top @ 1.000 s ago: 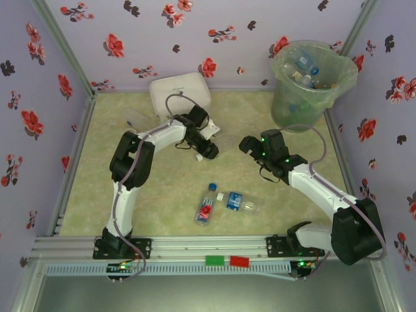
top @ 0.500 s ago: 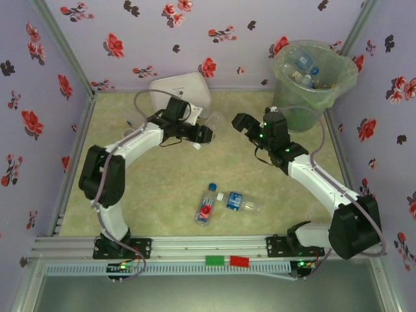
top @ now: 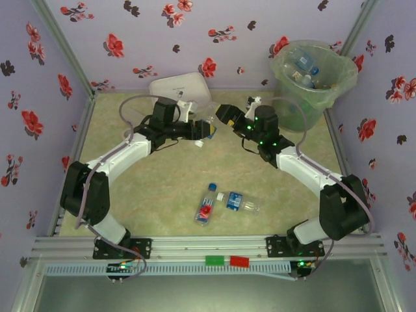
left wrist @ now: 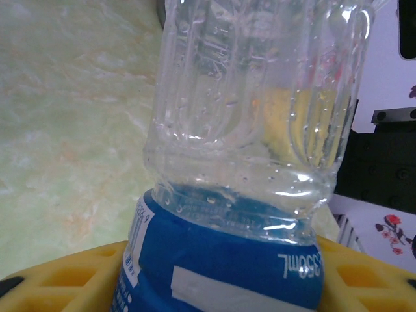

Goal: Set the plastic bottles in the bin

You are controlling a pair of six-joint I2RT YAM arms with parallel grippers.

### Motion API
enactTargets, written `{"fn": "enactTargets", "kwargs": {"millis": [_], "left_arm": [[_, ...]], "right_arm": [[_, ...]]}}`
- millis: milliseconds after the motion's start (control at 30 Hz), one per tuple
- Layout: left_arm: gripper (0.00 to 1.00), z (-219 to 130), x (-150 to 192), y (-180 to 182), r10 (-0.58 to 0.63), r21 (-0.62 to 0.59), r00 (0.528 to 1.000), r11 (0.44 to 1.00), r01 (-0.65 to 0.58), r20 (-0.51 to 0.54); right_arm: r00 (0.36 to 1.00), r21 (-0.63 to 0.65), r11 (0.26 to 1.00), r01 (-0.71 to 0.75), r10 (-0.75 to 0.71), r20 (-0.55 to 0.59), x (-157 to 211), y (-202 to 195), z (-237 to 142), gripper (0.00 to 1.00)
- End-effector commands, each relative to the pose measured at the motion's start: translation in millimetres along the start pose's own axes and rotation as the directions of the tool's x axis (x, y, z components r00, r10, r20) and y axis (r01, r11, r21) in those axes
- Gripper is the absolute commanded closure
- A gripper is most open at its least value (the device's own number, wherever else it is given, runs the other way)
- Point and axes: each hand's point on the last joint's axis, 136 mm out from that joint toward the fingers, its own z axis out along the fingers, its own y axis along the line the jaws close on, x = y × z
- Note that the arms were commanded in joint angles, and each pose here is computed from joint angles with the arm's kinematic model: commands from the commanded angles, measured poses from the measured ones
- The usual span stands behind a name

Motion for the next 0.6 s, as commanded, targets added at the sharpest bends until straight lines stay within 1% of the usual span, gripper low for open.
{"fn": "enactTargets", "kwargs": {"millis": [0,133,333,433,500,567], "left_arm": [[0.52,3,-2,-18,0.004,0.069,1.000,0.998,-0.004,0.005],[0.52,5,1,-26,0.022,0.086,1.000,0.996,-0.022,0.001],[0.51,6,9,-39,0.041,0.123,0.999,0.992,-0.039,-0.016],[0.51,5,13,-44,0.053,0.134,0.998,0.990,-0.050,-0.018],[0.50,4,13,-45,0.051,0.134,0.999,0.990,-0.049,-0.017],[0.48,4,14,-45,0.051,0.136,0.999,0.990,-0.048,-0.017]], "right_arm": [[1.000,-0.034,0.999,0.029,-0.029,-0.005,0,14,5,0.08],[1.000,-0.015,1.000,0.017,-0.017,-0.017,6,6,7,0.10],[1.000,0.004,1.000,0.020,-0.020,-0.021,8,0,9,0.17],[1.000,0.011,1.000,0.019,-0.019,-0.023,9,-2,9,0.26],[1.000,0.034,0.999,0.010,-0.009,-0.017,8,-7,9,0.35],[1.000,0.044,0.999,0.008,-0.007,-0.015,8,-9,9,0.40]]}}
